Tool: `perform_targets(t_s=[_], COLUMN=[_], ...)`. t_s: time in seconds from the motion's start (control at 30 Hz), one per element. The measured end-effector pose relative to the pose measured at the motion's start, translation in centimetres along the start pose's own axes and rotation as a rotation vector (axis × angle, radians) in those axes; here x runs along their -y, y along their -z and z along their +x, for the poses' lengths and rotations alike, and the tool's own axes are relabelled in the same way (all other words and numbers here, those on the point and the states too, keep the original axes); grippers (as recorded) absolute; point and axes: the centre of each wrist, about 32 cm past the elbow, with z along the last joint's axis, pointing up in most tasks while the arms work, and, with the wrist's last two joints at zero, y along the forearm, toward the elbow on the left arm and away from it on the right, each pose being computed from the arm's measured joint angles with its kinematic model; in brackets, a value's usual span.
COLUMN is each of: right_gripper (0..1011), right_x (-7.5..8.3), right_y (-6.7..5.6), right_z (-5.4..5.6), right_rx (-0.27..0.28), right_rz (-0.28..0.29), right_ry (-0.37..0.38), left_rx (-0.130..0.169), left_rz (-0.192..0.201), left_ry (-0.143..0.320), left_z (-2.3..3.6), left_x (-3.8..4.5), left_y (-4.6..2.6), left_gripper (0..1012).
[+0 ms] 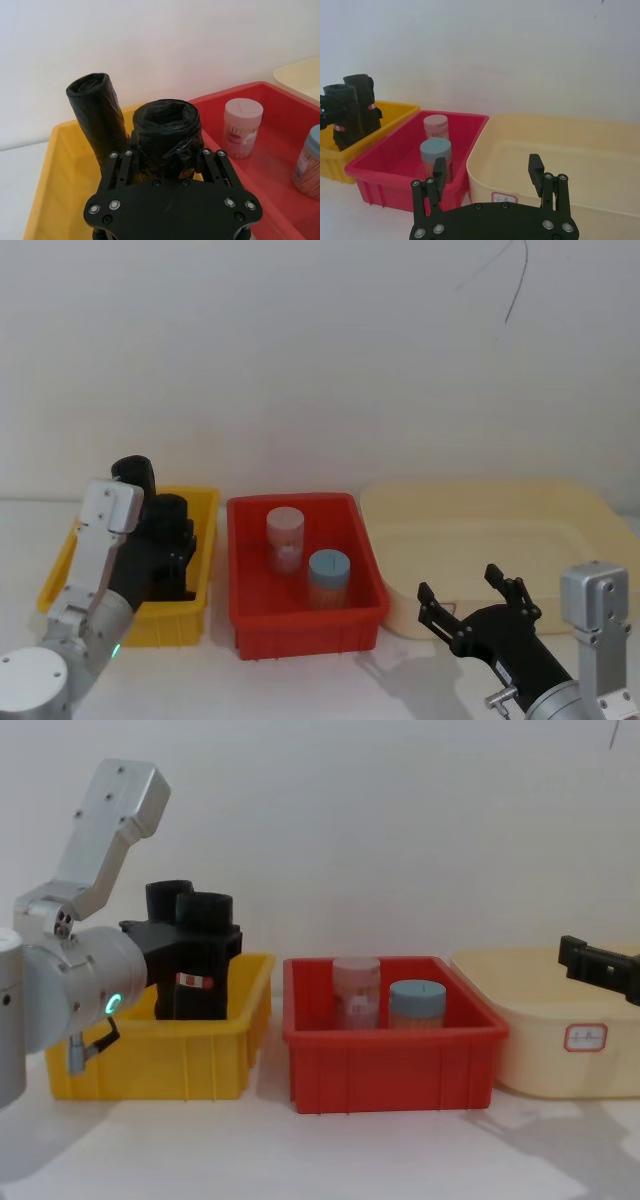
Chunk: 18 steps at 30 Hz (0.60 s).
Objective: Pick up the garbage bag with the one hand and transfer it to the other hand.
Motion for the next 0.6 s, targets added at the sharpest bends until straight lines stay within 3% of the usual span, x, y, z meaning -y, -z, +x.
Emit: perform_targets(t_s=[0.17,0.3,0.5,0.6], right_gripper=[1001,1001,1001,1001], right_x=[0.0,0.0,0.0,0.0], right_y=[0.0,0.0,0.0,0.0], right_z=[0.0,0.0,0.0,0.0], right_rx=[0.000,0.000,0.000,0.000], right_rz=[0.000,0.000,0.000,0.000], right_ry=[0.000,0.000,0.000,0.000], left_rx=[0.005,0.017,0.050,0.072], left_rz=[-0.011,-0.035,-0.091,-0.127], left_ry=[-0.001,-0.004,0.003,0.028], left_z=[-0.07,-0.12,-0.24,-0.39], left_x=[0.14,0.19,0.24,0.25], left_y=[-0.27,-0.92,-2.61,-3.71], left_gripper=[517,488,462,446])
